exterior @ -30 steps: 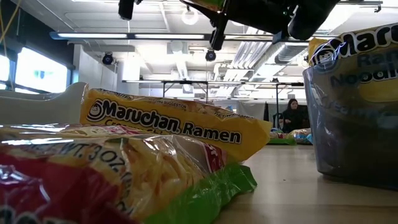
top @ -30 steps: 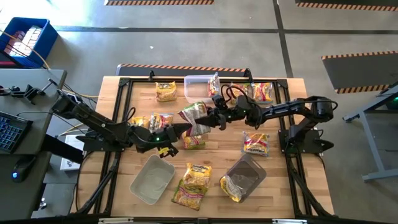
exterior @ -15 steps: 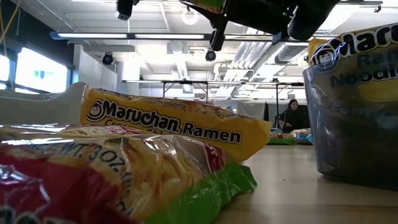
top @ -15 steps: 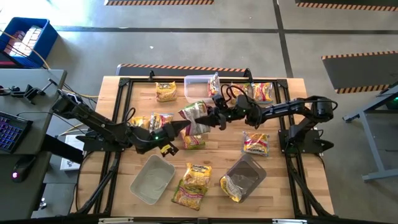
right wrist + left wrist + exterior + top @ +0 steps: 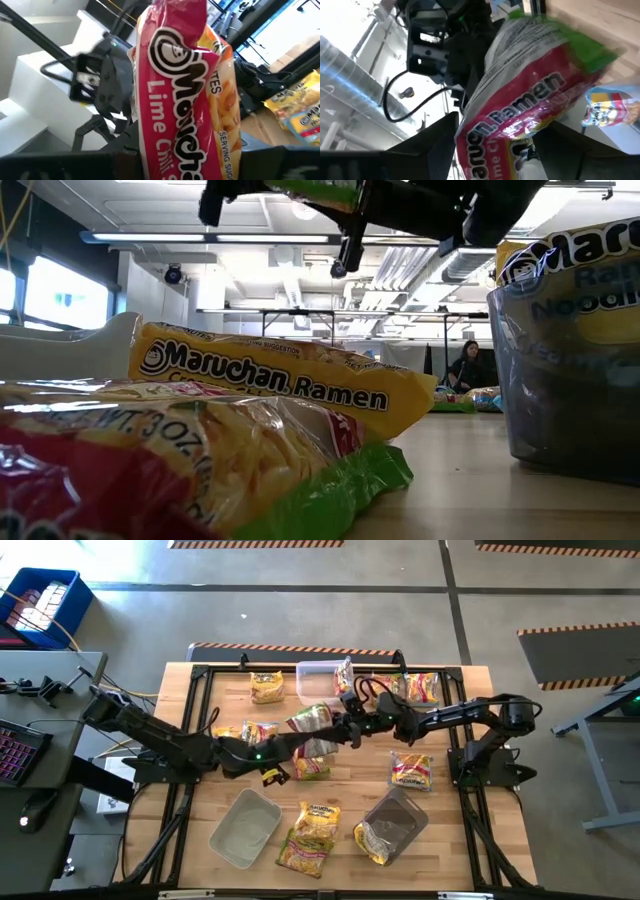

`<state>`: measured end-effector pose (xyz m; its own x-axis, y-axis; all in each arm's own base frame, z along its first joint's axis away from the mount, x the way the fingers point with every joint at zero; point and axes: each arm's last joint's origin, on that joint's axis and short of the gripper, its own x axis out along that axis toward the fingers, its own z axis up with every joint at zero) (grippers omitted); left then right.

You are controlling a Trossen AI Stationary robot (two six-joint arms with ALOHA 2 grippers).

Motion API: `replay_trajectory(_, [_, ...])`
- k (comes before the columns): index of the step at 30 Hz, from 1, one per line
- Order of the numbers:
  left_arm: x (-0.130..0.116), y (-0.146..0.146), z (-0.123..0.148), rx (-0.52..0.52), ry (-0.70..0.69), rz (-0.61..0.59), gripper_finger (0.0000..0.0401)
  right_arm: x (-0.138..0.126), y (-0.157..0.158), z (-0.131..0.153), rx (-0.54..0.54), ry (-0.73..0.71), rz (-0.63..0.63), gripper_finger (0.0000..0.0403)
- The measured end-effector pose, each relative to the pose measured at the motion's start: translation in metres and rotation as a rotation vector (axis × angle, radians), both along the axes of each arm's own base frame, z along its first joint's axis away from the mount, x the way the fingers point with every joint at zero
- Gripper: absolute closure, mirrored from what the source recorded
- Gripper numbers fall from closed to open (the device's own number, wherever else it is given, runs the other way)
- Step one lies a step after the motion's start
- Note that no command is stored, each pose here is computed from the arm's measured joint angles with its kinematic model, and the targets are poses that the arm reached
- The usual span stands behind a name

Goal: Sort Maruchan noodles
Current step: Put the green noodle pack into the gray bin

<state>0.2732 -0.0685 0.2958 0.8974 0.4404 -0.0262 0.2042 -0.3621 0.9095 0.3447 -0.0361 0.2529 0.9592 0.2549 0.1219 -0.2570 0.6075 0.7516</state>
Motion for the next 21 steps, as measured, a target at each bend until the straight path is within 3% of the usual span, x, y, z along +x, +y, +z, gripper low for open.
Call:
replay_trajectory(5, [0.000, 0.001, -0.002, -0.028, 0.001, 0.008, 0.0206, 0.000, 0.000, 0.000, -0.028, -0.004, 0.002, 0.0281])
replay_trajectory(16, [-0.002, -0.002, -0.007, -0.050, 0.032, 0.059, 0.0373, 0.000, -0.001, -0.003, -0.076, 0.006, 0.011, 0.0222])
replay_trajectory(21, [-0.006, -0.009, -0.007, -0.109, -0.005, 0.084, 0.0396, -0.003, -0.015, -0.003, -0.096, 0.003, 0.051, 0.0209])
